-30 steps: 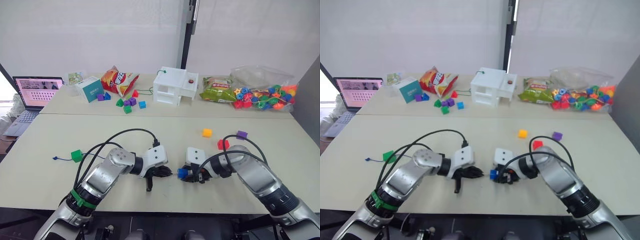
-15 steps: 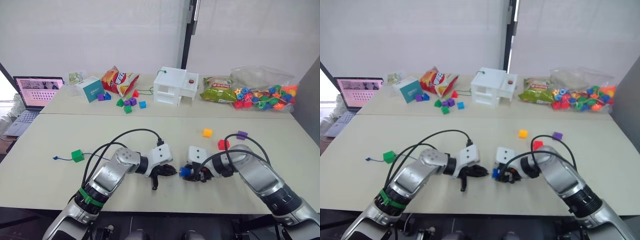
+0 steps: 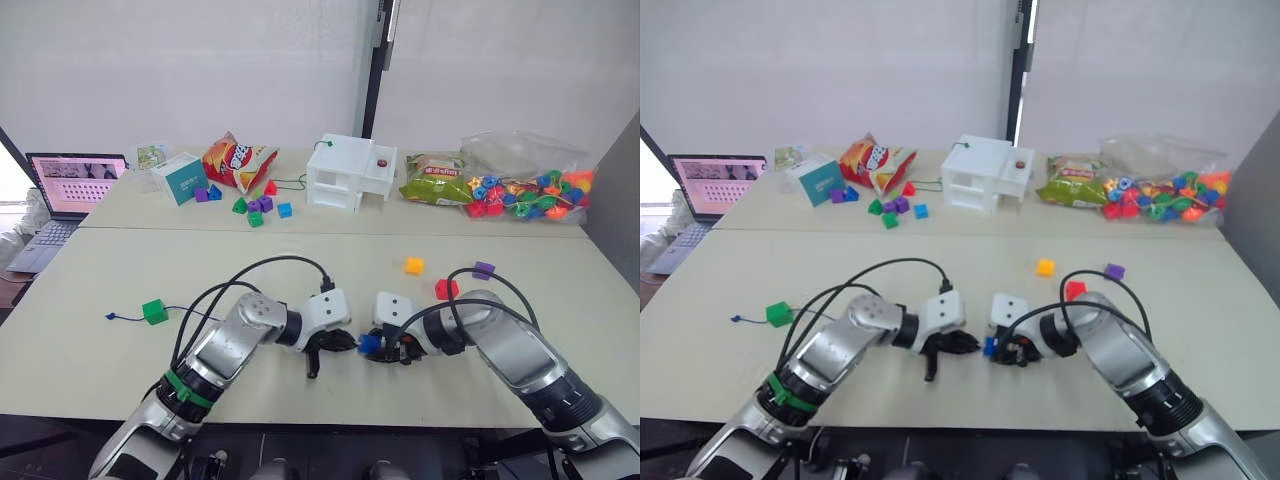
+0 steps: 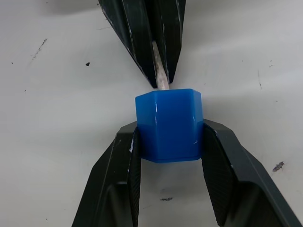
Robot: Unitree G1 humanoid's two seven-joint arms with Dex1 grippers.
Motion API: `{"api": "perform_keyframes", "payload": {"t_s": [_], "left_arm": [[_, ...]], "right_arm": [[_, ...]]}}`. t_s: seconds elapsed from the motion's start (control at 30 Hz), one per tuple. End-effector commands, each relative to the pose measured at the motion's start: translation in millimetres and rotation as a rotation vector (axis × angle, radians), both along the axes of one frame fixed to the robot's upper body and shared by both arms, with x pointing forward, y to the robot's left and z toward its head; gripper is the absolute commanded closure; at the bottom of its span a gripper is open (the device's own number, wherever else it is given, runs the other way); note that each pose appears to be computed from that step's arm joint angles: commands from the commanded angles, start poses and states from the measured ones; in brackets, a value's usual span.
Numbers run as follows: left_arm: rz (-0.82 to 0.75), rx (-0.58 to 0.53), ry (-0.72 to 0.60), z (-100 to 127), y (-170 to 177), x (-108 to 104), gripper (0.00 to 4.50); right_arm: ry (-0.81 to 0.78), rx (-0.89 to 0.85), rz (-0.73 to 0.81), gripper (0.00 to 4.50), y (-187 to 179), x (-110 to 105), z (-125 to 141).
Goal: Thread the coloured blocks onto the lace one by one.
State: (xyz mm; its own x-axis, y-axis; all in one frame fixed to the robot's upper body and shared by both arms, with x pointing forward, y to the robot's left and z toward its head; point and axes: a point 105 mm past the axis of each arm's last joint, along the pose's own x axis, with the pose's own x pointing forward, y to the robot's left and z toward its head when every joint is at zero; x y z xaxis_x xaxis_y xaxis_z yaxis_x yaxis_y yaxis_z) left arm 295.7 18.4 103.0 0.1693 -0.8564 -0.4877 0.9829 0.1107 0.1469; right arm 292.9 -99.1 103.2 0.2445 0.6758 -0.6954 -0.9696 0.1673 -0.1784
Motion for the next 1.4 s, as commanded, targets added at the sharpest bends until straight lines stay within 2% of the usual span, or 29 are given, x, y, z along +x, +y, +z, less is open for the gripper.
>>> {"api": "perform_keyframes", "payload": {"t_s": [0.03, 0.1, 0.37, 0.4, 0.67, 0.87, 1.0, 1.13, 1.2, 1.4], "left_arm": [[-0.055, -0.057, -0.042, 11, -13, -7, 4.5], [-0.053, -0.053, -0.053, 12, -8, -4, 4.5], [-0.034, 0.002, -0.09, 15, 21, 2, 1.82], [-0.034, 0.006, -0.083, 15, 26, 1, 1.79], [-0.023, 0.028, -0.029, 9, 55, -3, 1.79], [-0.005, 0.023, -0.028, 0, 58, 4, 1.79], [-0.014, 0.004, -0.027, 0, 53, 5, 2.96], [-0.029, -0.014, -0.023, 1, 49, 4, 4.35], [-0.027, -0.018, -0.023, 1, 48, 5, 4.5], [-0.043, -0.018, -0.023, 4, 48, 4, 4.5]], "right_arm": [[-0.026, 0.05, 0.058, 3.21, 17, -6, 11], [-0.024, 0.049, 0.056, 3.21, 16, -6, 10], [-0.025, 0.048, 0.048, 3.21, 15, -7, 10], [-0.026, 0.048, 0.046, 3.21, 15, -7, 10], [-0.032, 0.044, 0.031, 3.21, 12, -5, 10], [-0.031, 0.041, 0.028, 3.21, 11, -6, 9], [-0.03, 0.041, 0.026, 3.21, 11, -6, 9], [-0.026, 0.04, 0.02, 3.21, 10, -7, 9], [-0.026, 0.039, 0.017, 3.21, 10, -7, 9], [-0.025, 0.038, 0.009, 3.21, 9, -8, 9]]}}
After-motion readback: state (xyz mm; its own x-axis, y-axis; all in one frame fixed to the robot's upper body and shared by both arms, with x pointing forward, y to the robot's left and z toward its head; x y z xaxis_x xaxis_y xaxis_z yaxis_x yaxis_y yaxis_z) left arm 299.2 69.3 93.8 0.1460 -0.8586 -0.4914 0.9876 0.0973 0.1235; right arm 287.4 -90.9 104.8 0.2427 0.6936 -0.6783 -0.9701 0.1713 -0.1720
